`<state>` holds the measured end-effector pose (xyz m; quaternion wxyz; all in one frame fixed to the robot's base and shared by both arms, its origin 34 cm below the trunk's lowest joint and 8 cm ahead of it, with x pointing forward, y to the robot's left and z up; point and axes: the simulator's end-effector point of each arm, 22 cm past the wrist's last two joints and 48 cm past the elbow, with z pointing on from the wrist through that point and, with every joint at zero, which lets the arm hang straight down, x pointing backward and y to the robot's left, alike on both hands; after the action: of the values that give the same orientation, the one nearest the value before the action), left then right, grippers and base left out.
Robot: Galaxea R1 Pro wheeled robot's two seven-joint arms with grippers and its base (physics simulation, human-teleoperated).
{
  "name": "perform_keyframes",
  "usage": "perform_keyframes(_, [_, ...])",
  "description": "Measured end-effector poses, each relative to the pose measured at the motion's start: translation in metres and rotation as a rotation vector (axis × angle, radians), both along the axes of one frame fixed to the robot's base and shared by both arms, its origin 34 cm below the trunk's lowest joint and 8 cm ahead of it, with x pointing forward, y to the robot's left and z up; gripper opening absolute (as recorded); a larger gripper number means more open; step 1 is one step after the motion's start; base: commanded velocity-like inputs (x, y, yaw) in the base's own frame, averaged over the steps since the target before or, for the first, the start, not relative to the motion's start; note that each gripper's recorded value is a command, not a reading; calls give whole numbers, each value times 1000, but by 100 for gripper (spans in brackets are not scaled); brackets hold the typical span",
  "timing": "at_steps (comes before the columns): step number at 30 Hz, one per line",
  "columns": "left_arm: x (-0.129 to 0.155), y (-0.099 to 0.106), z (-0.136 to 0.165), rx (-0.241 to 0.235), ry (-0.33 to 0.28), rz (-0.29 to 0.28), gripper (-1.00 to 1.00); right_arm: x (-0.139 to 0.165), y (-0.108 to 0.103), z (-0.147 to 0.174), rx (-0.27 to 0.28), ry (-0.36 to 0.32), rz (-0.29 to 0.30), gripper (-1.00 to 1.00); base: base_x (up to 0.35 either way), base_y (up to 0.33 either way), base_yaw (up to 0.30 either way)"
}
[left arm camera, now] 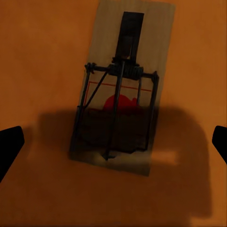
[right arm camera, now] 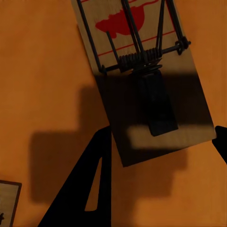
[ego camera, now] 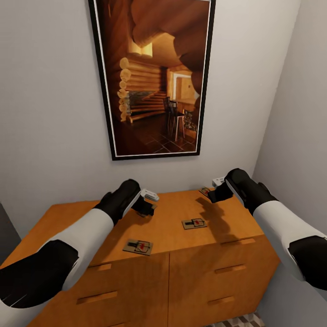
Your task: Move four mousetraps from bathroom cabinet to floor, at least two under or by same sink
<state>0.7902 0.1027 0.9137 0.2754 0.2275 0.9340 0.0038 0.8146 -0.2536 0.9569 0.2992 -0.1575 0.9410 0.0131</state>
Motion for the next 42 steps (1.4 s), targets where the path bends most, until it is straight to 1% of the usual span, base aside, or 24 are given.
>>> perform_keyframes(4, [-1, 1, -2, 13, 2, -5, 100, 0, 0, 0, 0, 0, 0, -100, 0, 0, 0])
perform_keyframes(12, [-1, 3, -4, 22, 3, -6, 100, 0, 0, 0, -1, 1, 0, -100, 0, 0, 0])
perform_keyframes(31, [0, 4, -1, 24, -5, -7, 100, 0, 0, -1, -1, 2, 0, -100, 0, 0, 0])
perform_keyframes(42, [0, 2, -1, 25, -5, -11, 100, 0, 0, -1, -1, 2, 0, -100, 62, 43, 0])
